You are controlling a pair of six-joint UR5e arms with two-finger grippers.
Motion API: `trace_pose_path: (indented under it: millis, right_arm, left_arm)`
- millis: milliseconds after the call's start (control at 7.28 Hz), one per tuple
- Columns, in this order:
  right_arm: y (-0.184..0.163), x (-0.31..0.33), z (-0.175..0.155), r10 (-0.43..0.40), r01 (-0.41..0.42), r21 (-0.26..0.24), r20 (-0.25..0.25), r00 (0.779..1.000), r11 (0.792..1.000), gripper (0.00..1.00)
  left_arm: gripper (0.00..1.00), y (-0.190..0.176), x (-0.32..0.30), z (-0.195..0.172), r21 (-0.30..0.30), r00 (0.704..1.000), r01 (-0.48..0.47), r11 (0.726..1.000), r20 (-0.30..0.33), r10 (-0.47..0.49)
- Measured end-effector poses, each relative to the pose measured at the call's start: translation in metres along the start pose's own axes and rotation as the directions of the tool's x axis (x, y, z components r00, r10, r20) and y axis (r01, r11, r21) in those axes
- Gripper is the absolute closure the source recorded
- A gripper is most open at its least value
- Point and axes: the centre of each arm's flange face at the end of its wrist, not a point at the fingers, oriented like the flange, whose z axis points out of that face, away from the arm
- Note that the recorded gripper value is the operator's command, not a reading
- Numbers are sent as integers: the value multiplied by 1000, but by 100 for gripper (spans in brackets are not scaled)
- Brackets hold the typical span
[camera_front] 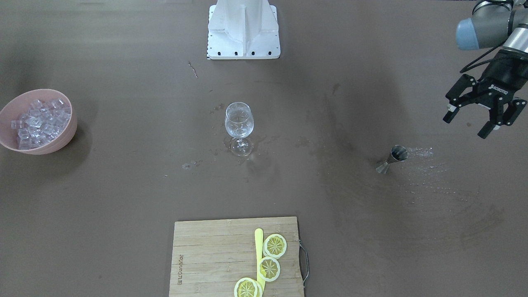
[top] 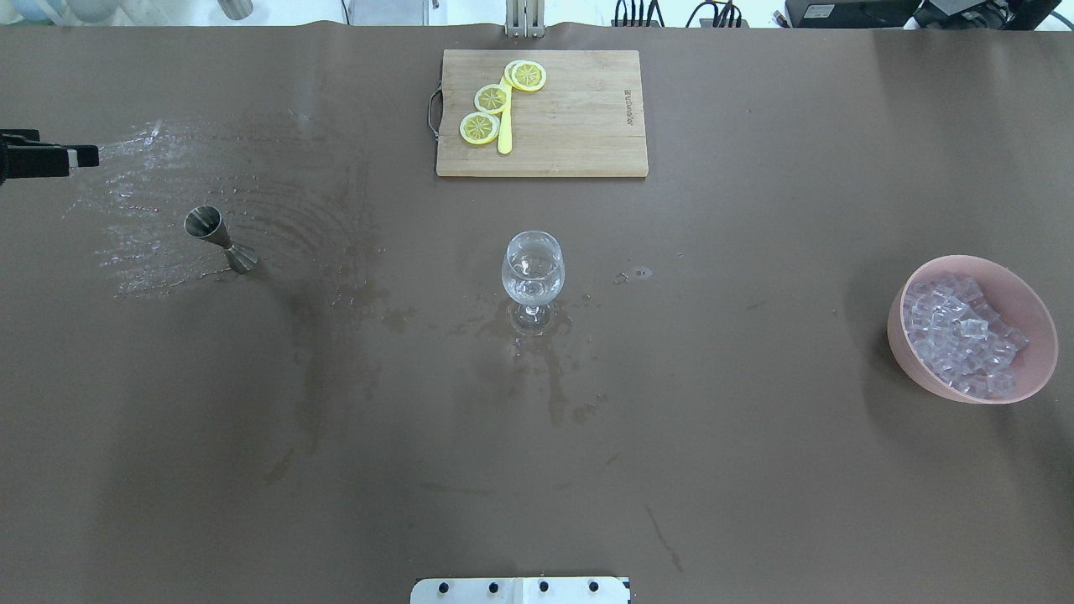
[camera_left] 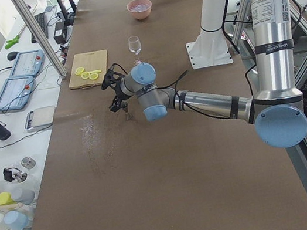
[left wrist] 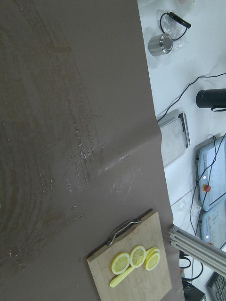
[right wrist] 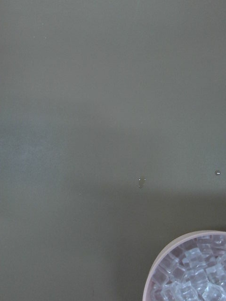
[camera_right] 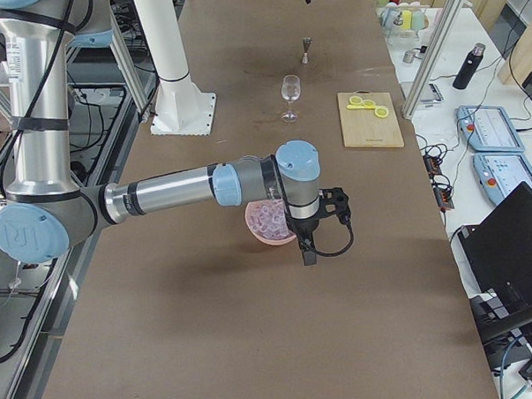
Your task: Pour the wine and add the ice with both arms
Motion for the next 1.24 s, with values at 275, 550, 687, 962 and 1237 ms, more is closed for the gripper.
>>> trace_pose_path:
  millis: [275,550,687,962,1237]
  right_arm:
    - [0,0,0,0,0,0,0,1000,1000,0]
    - [1,0,0,1,-1,1,1,1000,1000,0]
    - [1,0,0,1,-1,0,1,1000,1000,0]
    - [1,0,0,1,-1,0,0,1000,1000,0]
    - [1,0,0,2,-2,-1,0,1000,1000,0]
  left_arm:
    - [2,27,28,11,75,999,13,997,35,-16]
    - [2,63,43,27,154,995,-10,988,102,-6]
    - [2,81,48,32,191,991,-25,981,136,-1]
    - [2,118,67,52,256,981,-38,966,195,-14]
    - [2,147,83,78,315,969,-54,947,244,-26]
